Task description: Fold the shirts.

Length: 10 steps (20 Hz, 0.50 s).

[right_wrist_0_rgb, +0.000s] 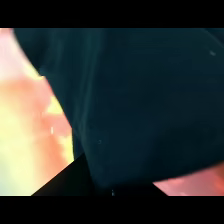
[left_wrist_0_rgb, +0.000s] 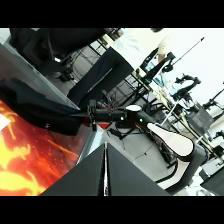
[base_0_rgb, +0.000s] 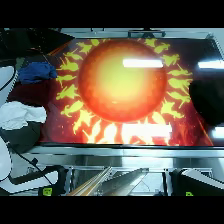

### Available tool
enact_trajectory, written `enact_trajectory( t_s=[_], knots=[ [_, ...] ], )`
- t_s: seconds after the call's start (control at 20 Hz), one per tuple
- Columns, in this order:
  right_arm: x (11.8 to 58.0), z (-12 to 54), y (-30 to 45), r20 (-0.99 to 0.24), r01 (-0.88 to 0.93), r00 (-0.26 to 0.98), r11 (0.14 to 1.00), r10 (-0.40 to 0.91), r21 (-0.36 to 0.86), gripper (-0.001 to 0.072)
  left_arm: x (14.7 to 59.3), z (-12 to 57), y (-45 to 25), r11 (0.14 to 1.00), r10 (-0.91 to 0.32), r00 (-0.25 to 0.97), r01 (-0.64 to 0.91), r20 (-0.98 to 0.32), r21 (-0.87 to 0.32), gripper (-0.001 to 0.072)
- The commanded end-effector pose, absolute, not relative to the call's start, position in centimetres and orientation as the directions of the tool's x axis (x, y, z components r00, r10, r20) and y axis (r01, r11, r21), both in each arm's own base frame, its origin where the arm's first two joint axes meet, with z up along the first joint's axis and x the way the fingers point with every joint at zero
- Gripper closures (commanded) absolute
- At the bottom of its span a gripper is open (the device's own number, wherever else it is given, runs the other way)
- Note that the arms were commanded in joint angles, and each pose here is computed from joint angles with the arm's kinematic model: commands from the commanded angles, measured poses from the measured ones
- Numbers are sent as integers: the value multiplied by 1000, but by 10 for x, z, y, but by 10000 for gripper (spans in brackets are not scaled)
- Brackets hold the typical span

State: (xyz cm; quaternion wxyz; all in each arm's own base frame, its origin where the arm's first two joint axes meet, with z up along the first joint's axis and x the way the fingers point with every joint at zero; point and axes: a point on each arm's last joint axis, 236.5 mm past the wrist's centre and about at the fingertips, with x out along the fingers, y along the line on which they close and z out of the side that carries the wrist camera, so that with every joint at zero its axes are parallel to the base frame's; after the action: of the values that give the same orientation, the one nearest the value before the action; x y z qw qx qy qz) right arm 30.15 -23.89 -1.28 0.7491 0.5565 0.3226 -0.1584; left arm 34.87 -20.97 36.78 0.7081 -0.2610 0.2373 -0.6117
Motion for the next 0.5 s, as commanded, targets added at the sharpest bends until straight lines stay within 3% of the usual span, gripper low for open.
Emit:
enact_trajectory(
  t_s=[0.0, 0.1, 0.15, 0.2, 0.25, 0.3, 0.35, 0.45],
  knots=[
    [238, -43, -252, -691, 660, 721, 259, 46, 705, 688, 343, 361, -223, 114, -993, 111, 749, -46, -653, 691],
    [231, -53, -251, -710, 672, 702, 275, 62, 688, 675, 342, 356, -227, 125, -992, 106, 749, -69, -651, 691],
    [228, -57, -247, -723, 680, 686, 286, 80, 676, 487, 342, 355, -228, 127, -992, 106, 748, -72, -651, 691],
    [223, -59, -240, -737, 685, 668, 301, 107, 664, 191, 341, 355, -228, 126, -992, 105, 749, -72, -651, 691],
    [217, -63, -229, -752, 695, 641, 301, 154, 653, 223, 342, 355, -228, 127, -992, 106, 749, -72, -651, 691],
    [205, -68, -219, -780, 729, 594, 278, 198, 626, 380, 342, 355, -228, 128, -992, 108, 749, -71, -651, 691],
    [184, -76, -207, -826, 795, 508, 236, 246, 559, 424, 343, 355, -227, 130, -991, 110, 748, -71, -651, 690],
    [142, -82, -196, -900, 900, 338, 185, 274, 394, 425, 344, 356, -226, 133, -991, 116, 748, -69, -650, 691]
  ],
)
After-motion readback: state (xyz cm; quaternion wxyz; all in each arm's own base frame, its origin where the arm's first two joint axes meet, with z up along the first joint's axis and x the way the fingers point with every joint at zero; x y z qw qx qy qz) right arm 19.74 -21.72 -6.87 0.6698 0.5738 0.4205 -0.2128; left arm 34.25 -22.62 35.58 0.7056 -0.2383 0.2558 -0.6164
